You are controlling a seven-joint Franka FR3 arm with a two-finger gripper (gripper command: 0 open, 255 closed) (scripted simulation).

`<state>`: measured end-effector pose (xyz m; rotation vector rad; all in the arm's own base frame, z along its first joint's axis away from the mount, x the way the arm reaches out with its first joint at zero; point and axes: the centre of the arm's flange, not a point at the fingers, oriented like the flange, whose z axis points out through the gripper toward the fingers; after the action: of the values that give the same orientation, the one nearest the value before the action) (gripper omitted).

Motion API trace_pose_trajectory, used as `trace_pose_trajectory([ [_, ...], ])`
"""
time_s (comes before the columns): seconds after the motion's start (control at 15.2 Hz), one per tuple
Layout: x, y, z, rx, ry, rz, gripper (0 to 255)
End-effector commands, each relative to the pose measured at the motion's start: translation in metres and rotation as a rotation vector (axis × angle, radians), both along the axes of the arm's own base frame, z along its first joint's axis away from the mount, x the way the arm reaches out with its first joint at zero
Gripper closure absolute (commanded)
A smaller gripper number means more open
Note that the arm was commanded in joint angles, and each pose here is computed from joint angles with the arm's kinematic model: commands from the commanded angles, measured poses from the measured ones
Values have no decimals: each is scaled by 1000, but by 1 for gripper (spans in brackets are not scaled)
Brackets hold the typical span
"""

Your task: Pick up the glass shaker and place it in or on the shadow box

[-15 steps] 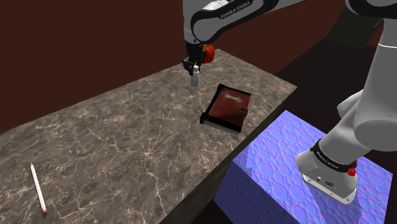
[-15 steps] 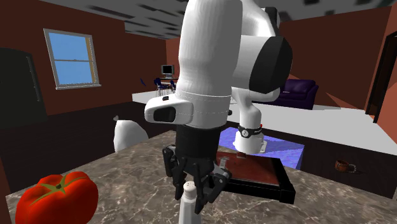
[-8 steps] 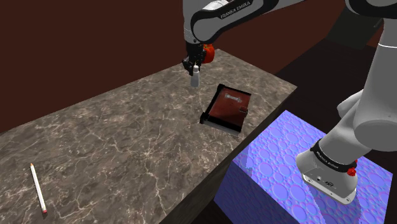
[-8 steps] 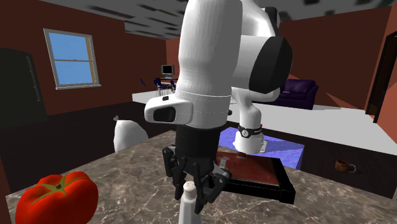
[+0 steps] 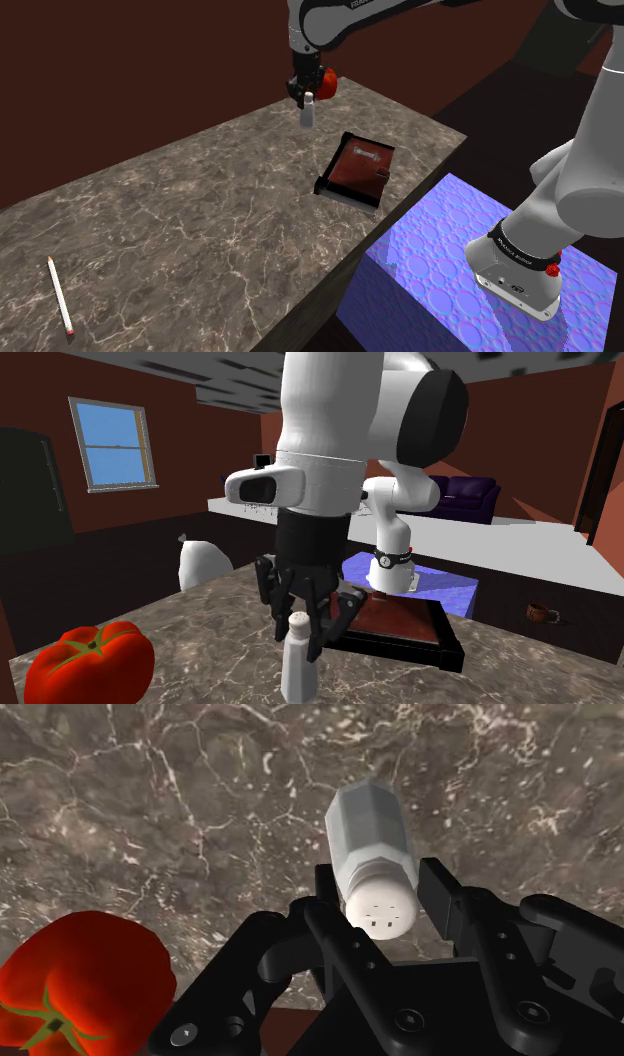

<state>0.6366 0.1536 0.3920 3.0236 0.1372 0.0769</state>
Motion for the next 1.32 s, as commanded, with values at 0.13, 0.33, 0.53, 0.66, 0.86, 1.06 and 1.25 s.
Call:
trace_pose_trajectory([
  [0.13, 1, -1, 21, 0, 0, 0, 255],
  [0.33, 1, -1, 36, 0, 0, 0, 255],
  [0.53, 1, -1, 52, 0, 0, 0, 255],
  [0.66, 1, -1, 63, 0, 0, 0, 255],
  [0.86, 1, -1, 79, 0, 0, 0, 255],
  [1.06, -13, -1, 86, 0, 0, 0, 255],
  [1.25, -52, -1, 91, 0, 0, 0, 255],
])
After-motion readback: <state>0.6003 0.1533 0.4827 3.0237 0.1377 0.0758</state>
